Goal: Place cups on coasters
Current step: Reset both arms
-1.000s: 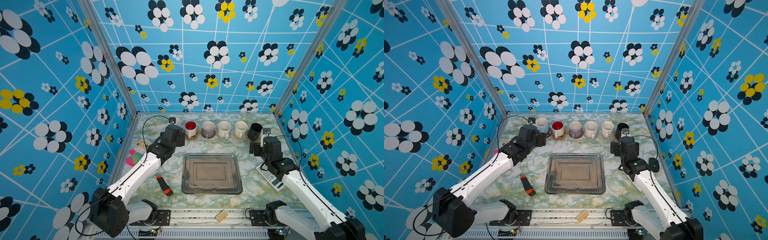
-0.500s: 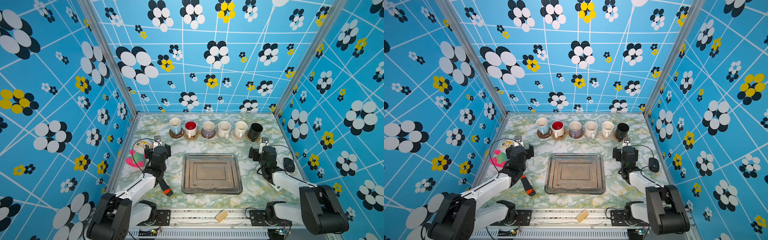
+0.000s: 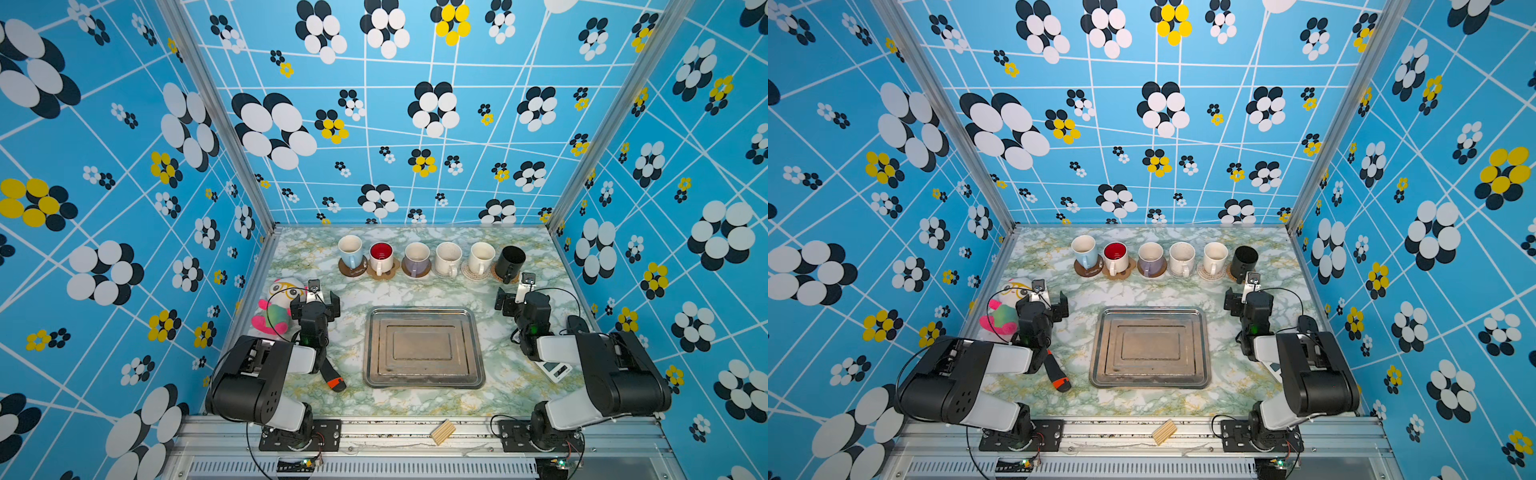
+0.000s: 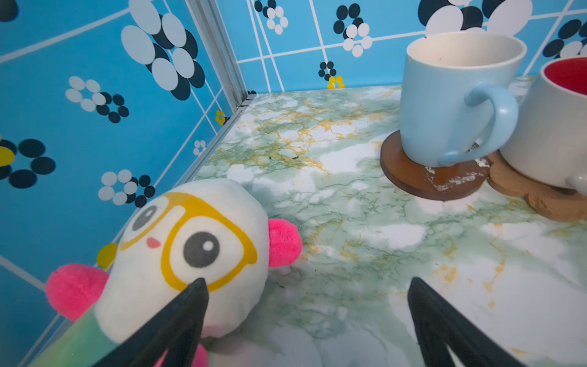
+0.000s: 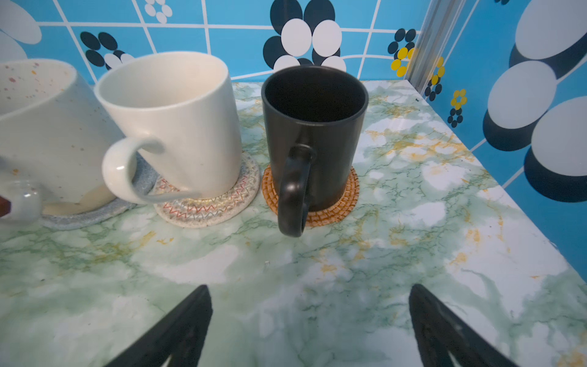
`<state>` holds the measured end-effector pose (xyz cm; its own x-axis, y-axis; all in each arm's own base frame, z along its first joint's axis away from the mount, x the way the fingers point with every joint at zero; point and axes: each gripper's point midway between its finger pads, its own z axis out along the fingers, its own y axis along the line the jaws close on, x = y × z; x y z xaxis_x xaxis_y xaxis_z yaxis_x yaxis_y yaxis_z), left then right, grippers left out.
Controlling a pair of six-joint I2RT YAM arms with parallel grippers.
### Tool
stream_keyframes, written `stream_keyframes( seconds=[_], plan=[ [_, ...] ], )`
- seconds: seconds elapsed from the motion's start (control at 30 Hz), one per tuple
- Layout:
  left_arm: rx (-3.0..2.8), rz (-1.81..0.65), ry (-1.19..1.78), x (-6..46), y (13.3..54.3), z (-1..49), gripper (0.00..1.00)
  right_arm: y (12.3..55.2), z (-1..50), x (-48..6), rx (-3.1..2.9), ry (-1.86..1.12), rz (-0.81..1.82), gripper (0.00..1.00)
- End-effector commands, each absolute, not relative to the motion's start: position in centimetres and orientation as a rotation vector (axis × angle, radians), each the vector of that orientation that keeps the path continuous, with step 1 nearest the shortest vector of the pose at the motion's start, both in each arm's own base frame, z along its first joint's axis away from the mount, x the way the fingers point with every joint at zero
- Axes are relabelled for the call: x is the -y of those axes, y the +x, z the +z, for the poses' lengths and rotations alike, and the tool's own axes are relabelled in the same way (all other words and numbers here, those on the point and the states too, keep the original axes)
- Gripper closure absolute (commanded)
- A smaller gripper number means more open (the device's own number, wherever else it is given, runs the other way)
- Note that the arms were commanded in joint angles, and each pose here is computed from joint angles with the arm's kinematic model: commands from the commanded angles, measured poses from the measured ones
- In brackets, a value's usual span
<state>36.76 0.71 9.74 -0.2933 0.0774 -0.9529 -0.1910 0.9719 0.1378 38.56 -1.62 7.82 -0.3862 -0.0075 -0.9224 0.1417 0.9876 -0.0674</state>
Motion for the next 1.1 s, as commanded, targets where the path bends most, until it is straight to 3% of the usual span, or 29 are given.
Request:
stream_keyframes(
  seconds=[0.0,1.07],
  plan=[
    [-1.782,0.193,-0.071,-0.5,38.4,10.7,0.01,39.2,9.8,1.8,-1.87,0.114,-0.146,0.01],
    [-1.883,0.137,-0.11,-1.2,39.4,9.8,0.01,39.5,9.5,2.1,-1.891,0.128,-0.159,0.01]
  ],
)
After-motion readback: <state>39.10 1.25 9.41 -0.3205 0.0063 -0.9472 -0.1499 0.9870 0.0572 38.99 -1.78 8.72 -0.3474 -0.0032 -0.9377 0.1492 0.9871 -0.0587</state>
